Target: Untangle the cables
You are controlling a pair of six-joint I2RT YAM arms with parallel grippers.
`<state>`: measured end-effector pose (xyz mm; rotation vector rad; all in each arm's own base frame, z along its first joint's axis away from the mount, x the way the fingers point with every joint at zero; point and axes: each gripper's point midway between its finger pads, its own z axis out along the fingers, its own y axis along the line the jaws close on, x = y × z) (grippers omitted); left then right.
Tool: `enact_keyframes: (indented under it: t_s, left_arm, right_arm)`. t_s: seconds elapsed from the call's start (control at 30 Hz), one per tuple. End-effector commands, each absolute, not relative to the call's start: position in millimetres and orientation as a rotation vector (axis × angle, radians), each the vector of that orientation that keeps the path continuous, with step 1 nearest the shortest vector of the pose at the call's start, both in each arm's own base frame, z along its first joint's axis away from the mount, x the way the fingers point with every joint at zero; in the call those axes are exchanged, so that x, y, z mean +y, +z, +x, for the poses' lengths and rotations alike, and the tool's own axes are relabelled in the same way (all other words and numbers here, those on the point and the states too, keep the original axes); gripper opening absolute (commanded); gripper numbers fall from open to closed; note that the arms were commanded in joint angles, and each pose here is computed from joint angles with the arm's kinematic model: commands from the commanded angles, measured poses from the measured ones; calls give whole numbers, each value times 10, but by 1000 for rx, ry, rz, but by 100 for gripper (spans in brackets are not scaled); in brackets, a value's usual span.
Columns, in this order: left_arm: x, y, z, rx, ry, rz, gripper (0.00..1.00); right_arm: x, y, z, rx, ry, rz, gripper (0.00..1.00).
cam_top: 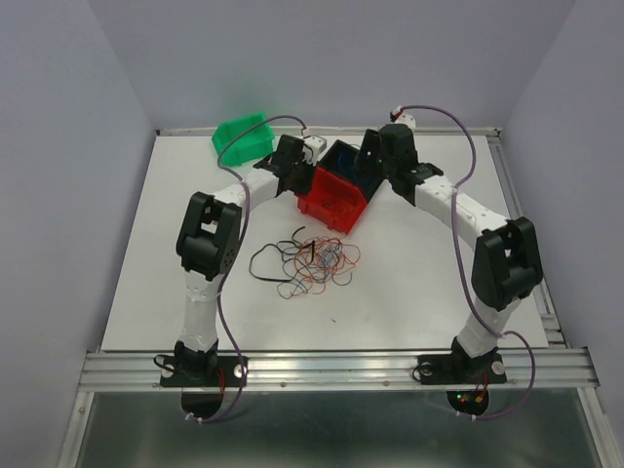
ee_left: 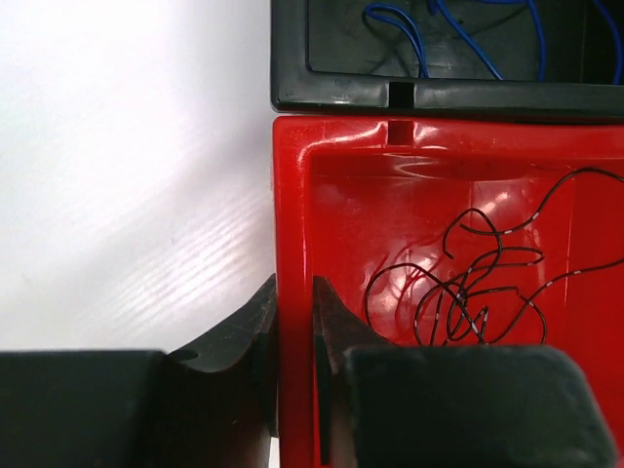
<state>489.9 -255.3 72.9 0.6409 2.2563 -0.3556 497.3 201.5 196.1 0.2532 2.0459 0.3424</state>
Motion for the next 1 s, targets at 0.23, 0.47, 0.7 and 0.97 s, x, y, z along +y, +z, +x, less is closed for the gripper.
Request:
enact_keyframes:
  t_s: [0.23,0.47,0.7,0.97]
  left_arm:
    - [-2893,1217,5134,2115,-394,617,51]
    - [-2753,1818,4887,1984,-367,697,64]
    - [-2363,2061,4309,1911,-286,790,76]
    - [-2515,1661,3357,1893,-518,1191,76]
  right_arm:
    - [1994,1995,4327,2052,452,92,69]
    - [2083,1712,3670,2177,452,-98,68]
    - [2245,1451,3397,2237,446,-312,69]
    - [2443,1221,3369,2258,473,-506,68]
